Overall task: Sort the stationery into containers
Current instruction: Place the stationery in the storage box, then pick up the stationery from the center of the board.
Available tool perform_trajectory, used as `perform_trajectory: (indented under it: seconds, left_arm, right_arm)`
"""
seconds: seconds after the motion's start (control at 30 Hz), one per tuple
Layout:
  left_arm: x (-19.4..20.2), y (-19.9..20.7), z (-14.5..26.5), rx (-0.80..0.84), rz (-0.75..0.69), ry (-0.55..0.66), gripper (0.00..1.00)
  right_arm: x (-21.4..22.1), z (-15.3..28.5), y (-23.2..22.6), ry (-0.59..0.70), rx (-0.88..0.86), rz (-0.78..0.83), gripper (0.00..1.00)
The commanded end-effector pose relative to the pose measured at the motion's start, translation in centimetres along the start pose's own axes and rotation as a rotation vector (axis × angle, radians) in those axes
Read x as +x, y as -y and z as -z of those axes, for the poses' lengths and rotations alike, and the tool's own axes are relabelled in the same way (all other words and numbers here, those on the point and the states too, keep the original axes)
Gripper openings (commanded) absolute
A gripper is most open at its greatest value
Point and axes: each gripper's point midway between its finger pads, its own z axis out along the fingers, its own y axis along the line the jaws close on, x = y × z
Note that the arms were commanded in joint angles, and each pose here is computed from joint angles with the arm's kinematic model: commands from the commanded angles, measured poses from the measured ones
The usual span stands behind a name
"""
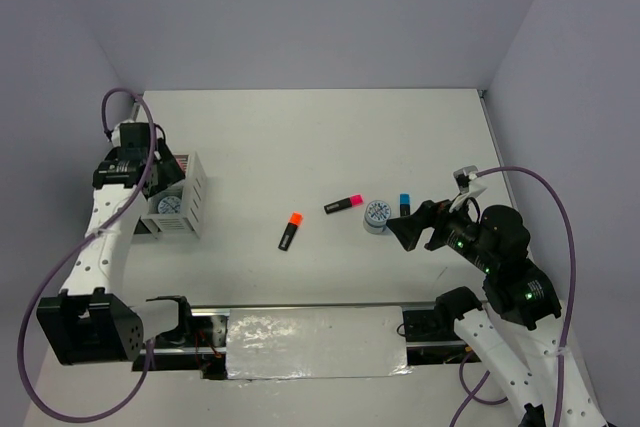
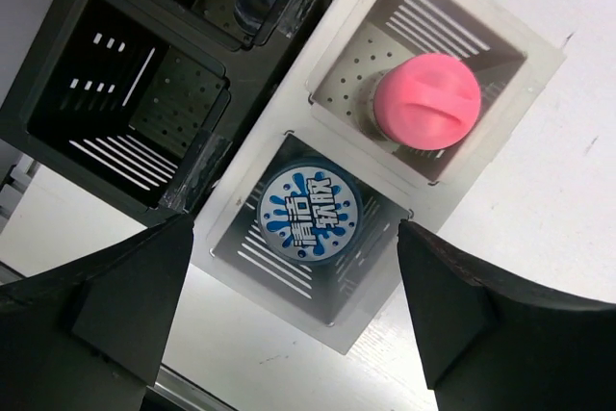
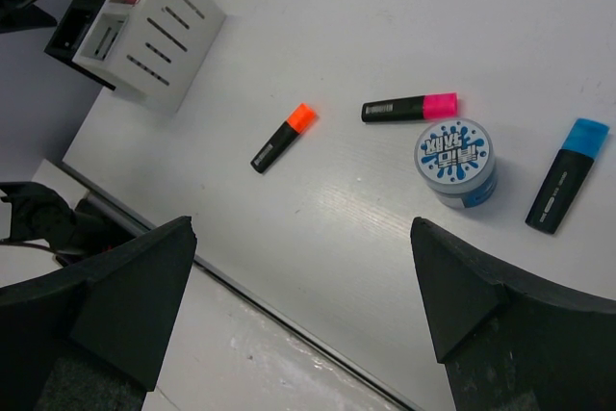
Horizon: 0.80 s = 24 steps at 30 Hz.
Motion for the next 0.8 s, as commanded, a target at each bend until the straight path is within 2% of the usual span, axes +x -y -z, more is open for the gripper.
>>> perform_trajectory:
  seconds: [0.0,0.1,0.13,0.23,0.27,0.33,0.37,0.4,0.43,0.47,0.53,0.57,0.6,0.63,0.7,0.73,0.77]
  left_arm:
    - [-2.9,0.3,2.1,0.039,0.015,0.088,0.99]
    - [-3.8,1.3,3.5,0.110,0.016,0.111,0.99]
    - [-3.7,2.6,4.1,0.195,0.009,0.102,0.99]
    - [-3.4,7.6,7.6,0.461,-0.002,0.150,0.99]
    - [-1.3,10.9,9.2,0.571,-0.069,0.137,0.99]
    - [-0.4,14.8,11.4,0.684,-0.082,0.187,0.99]
    - [3.0,17.9,13.3,0.786,-0.158,0.155,0.99]
    - [3.5,20.4,14.8,0.866,-0.160,0.186,0.99]
    - [5.8,22.6,14.6,0.890,-0.205,0.150,0.99]
    - [8.4,24.7,16.4,0.929,-0.264,0.150,0.99]
    - [12.2,28.2,15.5,0.904,-0.377,0.130,0.99]
    - [13.5,29.9,17.2,0.934,-0.419,0.148,0.99]
    - [14.6,31.1,17.3,0.942,-0.466,0.154,0.99]
    - [16.5,33.1,16.8,0.957,-0.505,0.153,0.99]
    - [18.5,35.6,18.3,1.031,-0.575,0.164,0.99]
    - [20.2,37.0,17.5,1.032,-0.613,0.154,0.99]
    - [20.3,38.1,18.4,1.050,-0.619,0.166,0.99]
  right_arm:
    - [-0.9,0.1,-0.3,0.034,-0.011,0.028,1.00]
    - [-0.9,0.0,-0.3,0.033,-0.014,0.025,1.00]
    - [-1.0,0.1,-0.4,0.035,-0.017,0.023,1.00]
    - [-1.7,0.4,-0.3,0.060,0.004,0.008,1.00]
    - [-1.9,0.5,-0.2,0.071,0.015,0.005,1.00]
    - [-2.6,0.9,0.7,0.093,0.089,-0.020,1.00]
    - [-2.9,1.1,1.3,0.096,0.131,-0.030,1.00]
    - [-3.2,1.4,2.1,0.104,0.186,-0.043,1.00]
    - [-4.5,2.3,3.8,0.155,0.308,-0.074,1.00]
    - [-4.2,3.1,4.9,0.151,0.383,-0.092,1.00]
    - [-5.5,4.9,5.7,0.218,0.468,-0.128,1.00]
    - [-5.8,6.3,6.5,0.260,0.525,-0.133,1.00]
    - [-6.5,7.3,6.4,0.293,0.537,-0.132,1.00]
    - [-6.7,7.9,6.6,0.307,0.556,-0.129,1.00]
    - [-6.7,9.3,7.5,0.311,0.632,-0.120,1.00]
    - [-7.0,9.9,7.5,0.318,0.645,-0.114,1.00]
    - [-6.8,10.2,7.8,0.305,0.669,-0.110,1.00]
